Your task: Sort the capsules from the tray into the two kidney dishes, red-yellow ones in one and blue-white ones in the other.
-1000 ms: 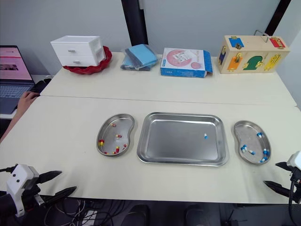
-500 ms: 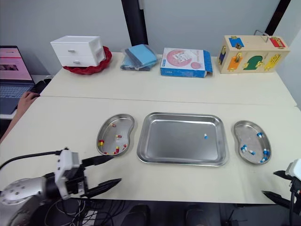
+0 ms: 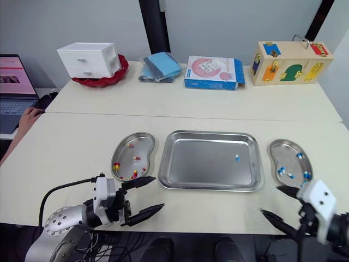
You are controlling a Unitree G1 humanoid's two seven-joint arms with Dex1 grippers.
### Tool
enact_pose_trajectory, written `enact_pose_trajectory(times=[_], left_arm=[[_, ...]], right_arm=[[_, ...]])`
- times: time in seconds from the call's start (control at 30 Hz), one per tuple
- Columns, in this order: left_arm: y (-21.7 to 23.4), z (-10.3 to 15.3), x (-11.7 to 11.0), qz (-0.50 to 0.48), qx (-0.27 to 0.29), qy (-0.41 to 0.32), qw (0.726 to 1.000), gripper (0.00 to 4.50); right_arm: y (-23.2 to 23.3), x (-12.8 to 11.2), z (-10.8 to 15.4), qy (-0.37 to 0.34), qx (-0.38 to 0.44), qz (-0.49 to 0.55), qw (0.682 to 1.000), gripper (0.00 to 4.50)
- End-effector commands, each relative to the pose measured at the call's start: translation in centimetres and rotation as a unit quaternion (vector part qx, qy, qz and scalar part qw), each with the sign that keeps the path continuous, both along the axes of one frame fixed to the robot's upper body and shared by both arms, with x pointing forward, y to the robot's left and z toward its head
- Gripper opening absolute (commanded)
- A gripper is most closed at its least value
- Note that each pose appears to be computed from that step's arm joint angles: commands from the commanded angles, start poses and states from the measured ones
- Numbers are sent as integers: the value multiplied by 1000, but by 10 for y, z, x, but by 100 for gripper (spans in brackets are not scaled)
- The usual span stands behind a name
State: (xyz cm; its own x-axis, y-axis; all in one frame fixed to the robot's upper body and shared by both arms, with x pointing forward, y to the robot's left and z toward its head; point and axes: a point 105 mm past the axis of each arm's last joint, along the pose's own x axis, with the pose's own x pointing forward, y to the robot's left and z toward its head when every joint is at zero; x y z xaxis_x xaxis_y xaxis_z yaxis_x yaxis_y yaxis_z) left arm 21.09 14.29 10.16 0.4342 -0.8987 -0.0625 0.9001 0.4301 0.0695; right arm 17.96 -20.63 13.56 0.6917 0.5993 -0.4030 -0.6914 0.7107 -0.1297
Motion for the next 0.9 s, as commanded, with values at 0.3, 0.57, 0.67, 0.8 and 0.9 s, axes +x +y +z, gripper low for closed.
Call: enact_pose_trajectory(times=[0.3,0.57,0.67,0.8,0.9], left_arm=[[-17,10,1,-20,-7,-24,999,450],[-24,9,1,-27,-8,-23,999,450],[-25,9,2,-25,-10,-24,999,450],[-26,8,3,-22,-11,-24,999,450],[-27,7,2,-22,-11,-24,999,450]], right_arm=[[45,69,-5,-42,17,-83,996,391],[57,125,-14,-37,-24,-153,987,361],[55,136,-19,-21,-33,-179,983,361],[54,141,-31,4,-41,-194,980,361],[51,141,-37,15,-42,-205,978,361]])
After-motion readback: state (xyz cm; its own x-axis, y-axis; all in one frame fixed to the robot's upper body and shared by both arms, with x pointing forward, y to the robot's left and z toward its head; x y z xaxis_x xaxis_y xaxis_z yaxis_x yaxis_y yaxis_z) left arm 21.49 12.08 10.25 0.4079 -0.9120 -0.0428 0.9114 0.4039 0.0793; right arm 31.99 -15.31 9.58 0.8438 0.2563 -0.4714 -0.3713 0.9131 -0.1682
